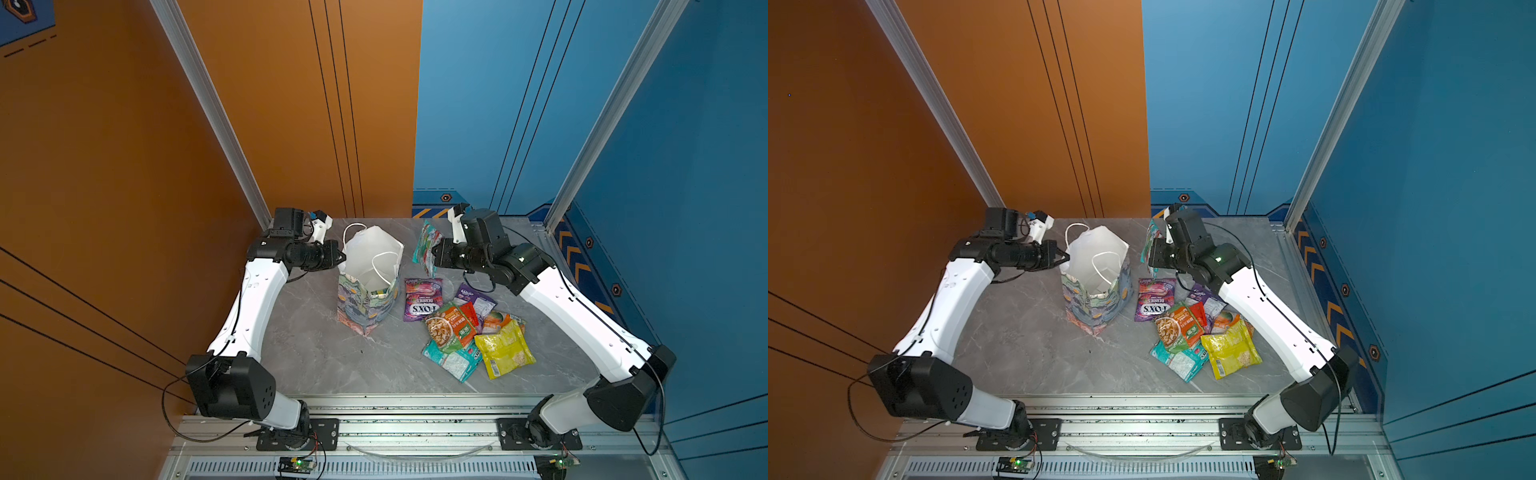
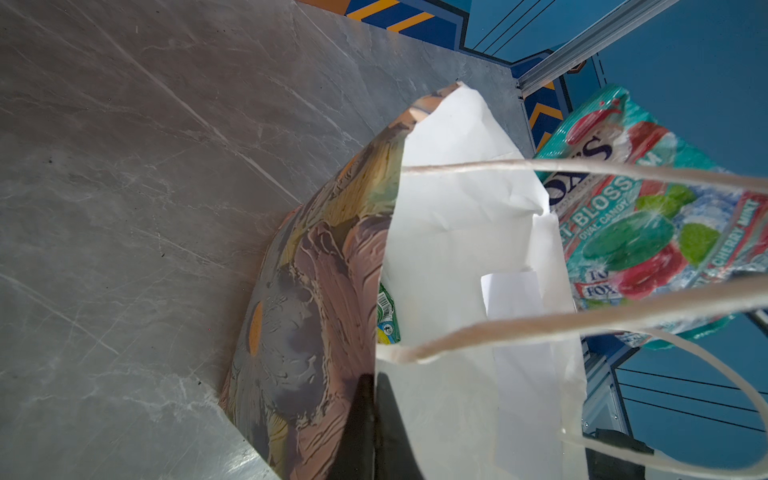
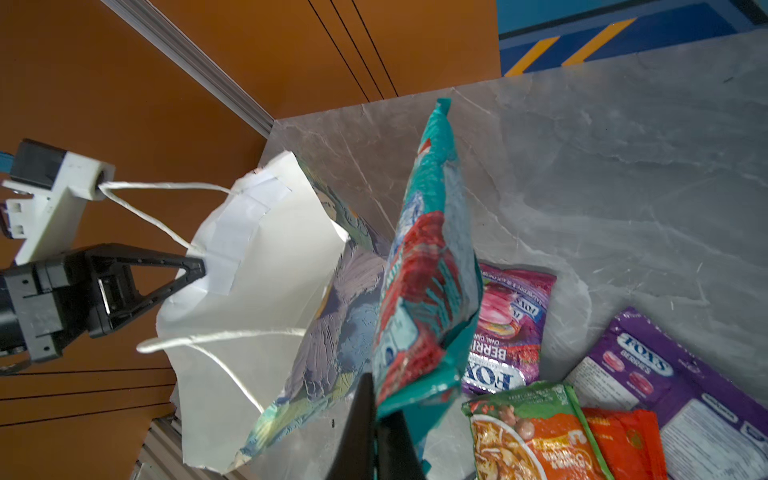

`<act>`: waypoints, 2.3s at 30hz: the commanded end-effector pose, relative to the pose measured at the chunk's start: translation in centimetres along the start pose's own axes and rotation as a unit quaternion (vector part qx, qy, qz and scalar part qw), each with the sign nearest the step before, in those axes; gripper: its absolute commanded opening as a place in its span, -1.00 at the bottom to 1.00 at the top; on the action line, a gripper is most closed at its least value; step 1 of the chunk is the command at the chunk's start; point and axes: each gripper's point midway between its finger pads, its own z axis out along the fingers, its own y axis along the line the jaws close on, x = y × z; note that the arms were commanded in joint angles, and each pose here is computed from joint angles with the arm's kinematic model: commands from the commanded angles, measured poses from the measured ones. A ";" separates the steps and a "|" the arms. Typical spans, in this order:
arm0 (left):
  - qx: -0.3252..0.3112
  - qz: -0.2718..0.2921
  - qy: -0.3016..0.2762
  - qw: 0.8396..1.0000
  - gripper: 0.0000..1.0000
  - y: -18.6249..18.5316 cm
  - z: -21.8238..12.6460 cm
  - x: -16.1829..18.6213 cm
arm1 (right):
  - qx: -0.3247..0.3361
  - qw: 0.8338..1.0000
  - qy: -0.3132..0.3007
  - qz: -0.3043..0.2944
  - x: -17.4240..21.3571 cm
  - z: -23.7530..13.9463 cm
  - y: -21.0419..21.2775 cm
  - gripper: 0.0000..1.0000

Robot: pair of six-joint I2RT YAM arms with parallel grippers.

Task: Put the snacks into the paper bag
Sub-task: 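Lift the teal packet and carry it above the bag with the right gripper, then lower the teal packet into the bag opening with the right gripper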

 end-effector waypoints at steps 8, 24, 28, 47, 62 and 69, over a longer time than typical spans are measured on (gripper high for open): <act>0.006 0.001 0.000 1.000 -1.00 -0.5 -0.3 0.4 | -0.077 0.992 -0.079 -0.063 -7.8 -2.3 5.6 -1.00; 0.005 0.001 -0.003 1.000 -1.00 -0.5 -0.5 0.4 | -0.164 0.978 -0.045 -0.117 -6.9 -2.2 11.4 -1.00; 0.004 0.000 -0.003 1.000 -1.00 -0.5 -0.5 0.3 | -0.157 0.979 -0.020 -0.130 -5.2 -2.4 11.1 -1.00; 0.001 -0.004 -0.006 1.000 -1.00 -0.3 -0.6 0.0 | -0.142 0.968 0.086 -0.187 1.3 -1.9 10.9 -1.00; 0.009 0.002 -0.010 1.000 -1.00 -0.9 -1.0 0.0 | -0.146 0.965 0.083 -0.203 -0.6 1.9 11.1 -1.00; 0.008 0.008 -0.015 1.000 -1.00 -1.0 -1.4 -0.1 | -0.160 0.961 0.101 -0.199 -0.4 2.9 11.2 -1.00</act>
